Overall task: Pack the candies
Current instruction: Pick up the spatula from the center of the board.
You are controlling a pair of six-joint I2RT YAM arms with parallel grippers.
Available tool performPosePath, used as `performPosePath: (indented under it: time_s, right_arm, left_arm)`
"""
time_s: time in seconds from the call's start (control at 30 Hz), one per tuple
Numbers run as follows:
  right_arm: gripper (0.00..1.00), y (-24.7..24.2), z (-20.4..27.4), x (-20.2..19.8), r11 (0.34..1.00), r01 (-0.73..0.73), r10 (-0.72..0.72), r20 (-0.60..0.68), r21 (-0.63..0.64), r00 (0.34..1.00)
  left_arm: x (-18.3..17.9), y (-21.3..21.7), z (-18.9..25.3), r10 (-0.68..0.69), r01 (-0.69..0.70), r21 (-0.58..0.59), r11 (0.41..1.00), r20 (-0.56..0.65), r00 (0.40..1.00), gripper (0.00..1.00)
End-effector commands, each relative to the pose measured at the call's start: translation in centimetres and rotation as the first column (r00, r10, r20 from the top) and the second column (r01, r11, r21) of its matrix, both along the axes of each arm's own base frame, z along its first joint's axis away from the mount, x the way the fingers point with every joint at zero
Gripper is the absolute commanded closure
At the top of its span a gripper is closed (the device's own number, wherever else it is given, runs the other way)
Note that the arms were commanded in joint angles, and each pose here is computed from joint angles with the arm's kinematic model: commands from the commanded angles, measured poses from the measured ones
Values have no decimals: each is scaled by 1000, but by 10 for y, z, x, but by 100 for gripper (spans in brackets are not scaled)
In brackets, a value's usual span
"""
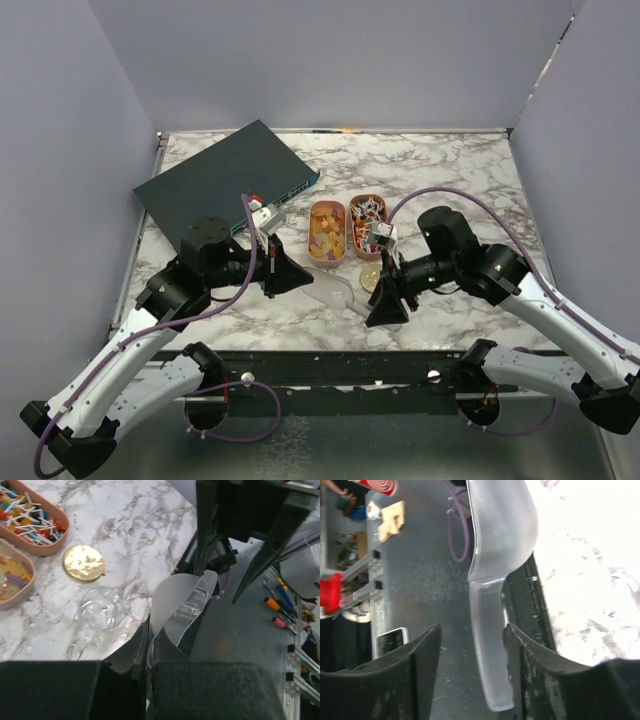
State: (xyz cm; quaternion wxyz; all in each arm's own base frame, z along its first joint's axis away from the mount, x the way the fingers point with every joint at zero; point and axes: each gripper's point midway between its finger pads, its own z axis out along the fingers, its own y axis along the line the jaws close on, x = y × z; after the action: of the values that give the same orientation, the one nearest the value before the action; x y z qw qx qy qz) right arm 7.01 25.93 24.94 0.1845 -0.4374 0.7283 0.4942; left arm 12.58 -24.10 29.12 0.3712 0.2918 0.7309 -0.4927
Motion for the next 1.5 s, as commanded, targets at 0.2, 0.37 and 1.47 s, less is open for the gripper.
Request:
performPosePath:
  time_s: [0.2,0.37,1.47]
  right_arm:
    - [27,-12,22,51,977,214,-210,319,22,924]
    - [25,-7,20,76,974,220,-218,460,50,861]
    - [44,17,2,91,989,100,-143,844,106,517]
  left_arm:
    - [37,8,-19,240,-236,50,970,-75,968,100]
    - [46,5,-24,298,-293,54,954,-151,942,100]
    - [27,2,-19,308,-362,-34,932,-454,836,100]
